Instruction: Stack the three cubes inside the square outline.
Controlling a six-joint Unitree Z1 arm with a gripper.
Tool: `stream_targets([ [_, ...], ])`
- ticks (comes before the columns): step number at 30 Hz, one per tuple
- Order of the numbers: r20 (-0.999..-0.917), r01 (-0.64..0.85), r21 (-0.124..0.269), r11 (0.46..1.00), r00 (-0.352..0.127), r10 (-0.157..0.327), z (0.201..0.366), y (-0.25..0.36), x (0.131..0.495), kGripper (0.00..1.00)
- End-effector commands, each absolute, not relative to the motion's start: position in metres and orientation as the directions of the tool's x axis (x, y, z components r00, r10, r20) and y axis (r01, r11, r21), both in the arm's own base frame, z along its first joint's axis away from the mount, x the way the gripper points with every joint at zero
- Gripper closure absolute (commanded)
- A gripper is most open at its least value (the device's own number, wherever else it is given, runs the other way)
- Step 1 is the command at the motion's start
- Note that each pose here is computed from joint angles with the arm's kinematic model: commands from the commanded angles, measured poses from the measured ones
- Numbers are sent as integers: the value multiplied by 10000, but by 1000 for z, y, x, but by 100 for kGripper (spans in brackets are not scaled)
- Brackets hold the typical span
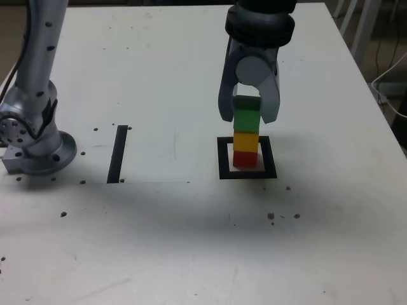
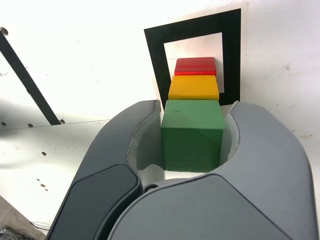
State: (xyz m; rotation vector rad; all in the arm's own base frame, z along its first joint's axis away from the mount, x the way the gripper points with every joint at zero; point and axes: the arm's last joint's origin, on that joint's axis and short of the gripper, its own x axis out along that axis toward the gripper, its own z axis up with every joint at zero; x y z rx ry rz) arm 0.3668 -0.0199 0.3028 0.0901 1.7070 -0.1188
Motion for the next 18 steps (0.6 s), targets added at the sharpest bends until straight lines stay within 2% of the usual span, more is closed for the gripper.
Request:
stream_targets([
  [1, -9900, 1284, -280, 9913, -1409, -97, 301, -19, 367, 79],
  [6, -9893, 1283, -282, 9913, -1453, -94, 299, -19, 367, 78],
  [8, -9894, 1308, -281, 9910, -1449, -89, 298, -19, 367, 72],
  [9, -9894, 1328, -282, 9907, -1446, -88, 298, -19, 367, 64],
  [12, -9895, 1396, -290, 9898, -1440, -87, 297, -19, 366, 27],
  [14, -9894, 1422, -294, 9894, -1448, -86, 296, -19, 366, 8],
  [16, -9893, 1429, -293, 9893, -1459, -82, 296, -19, 366, 1],
  [18, -9892, 1434, -286, 9893, -1464, -74, 296, -19, 366, 1],
])
